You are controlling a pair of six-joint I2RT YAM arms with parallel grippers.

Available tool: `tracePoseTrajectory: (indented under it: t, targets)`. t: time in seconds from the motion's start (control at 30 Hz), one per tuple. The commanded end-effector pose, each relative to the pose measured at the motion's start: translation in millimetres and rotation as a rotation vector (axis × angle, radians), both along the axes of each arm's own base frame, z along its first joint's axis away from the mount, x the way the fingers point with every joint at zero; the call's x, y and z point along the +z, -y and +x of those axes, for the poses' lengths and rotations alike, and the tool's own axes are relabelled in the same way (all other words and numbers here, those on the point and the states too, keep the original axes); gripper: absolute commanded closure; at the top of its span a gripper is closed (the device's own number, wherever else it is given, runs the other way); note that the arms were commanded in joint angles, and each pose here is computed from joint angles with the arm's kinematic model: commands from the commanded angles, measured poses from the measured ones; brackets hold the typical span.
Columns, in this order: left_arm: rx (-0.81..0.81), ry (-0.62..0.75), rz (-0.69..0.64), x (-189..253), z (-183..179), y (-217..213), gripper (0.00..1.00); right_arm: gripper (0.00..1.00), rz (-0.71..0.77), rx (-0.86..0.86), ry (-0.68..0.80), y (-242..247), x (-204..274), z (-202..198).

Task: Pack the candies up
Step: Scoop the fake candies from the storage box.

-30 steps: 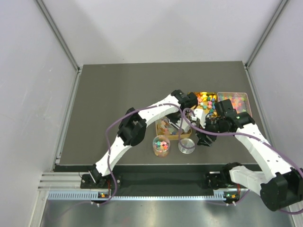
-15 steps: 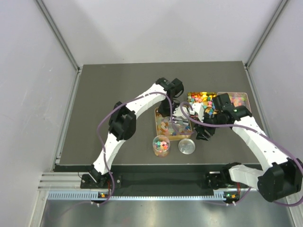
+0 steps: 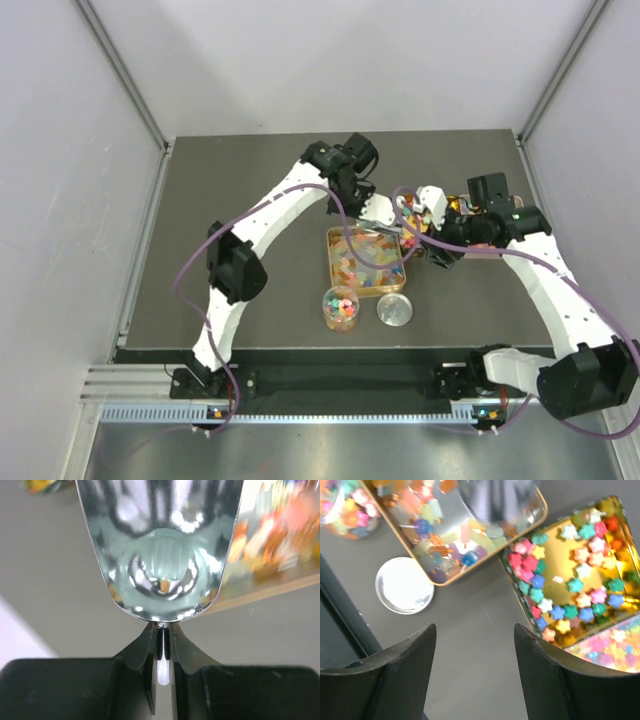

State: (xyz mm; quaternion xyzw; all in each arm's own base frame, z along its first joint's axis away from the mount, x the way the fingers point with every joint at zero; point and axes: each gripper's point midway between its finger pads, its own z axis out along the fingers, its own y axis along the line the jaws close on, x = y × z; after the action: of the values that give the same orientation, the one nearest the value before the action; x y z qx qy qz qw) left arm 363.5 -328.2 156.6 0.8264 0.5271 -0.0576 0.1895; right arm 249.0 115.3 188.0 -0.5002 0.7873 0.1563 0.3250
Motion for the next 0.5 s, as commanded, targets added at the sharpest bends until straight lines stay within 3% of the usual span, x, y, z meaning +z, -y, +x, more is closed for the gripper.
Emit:
tracePoseTrajectory:
  t: [0.0,0.23,0.37,0.47]
  targets:
    - [-0.052,0.183,0.142,66,-9,-62,1.00,0.37,-0.027,-0.084,0.081,13,6,24]
    - [-0.108,0.324,0.383,93,-47,-150,1.00,0.37,-0.049,-0.167,0.117,28,5,40]
    - [-0.102,0.288,0.464,88,-75,-175,1.00,0.37,-0.055,-0.162,0.146,29,10,44]
    - [-0.094,0.342,0.497,90,-88,-180,1.00,0.37,-0.046,-0.160,0.155,29,13,44]
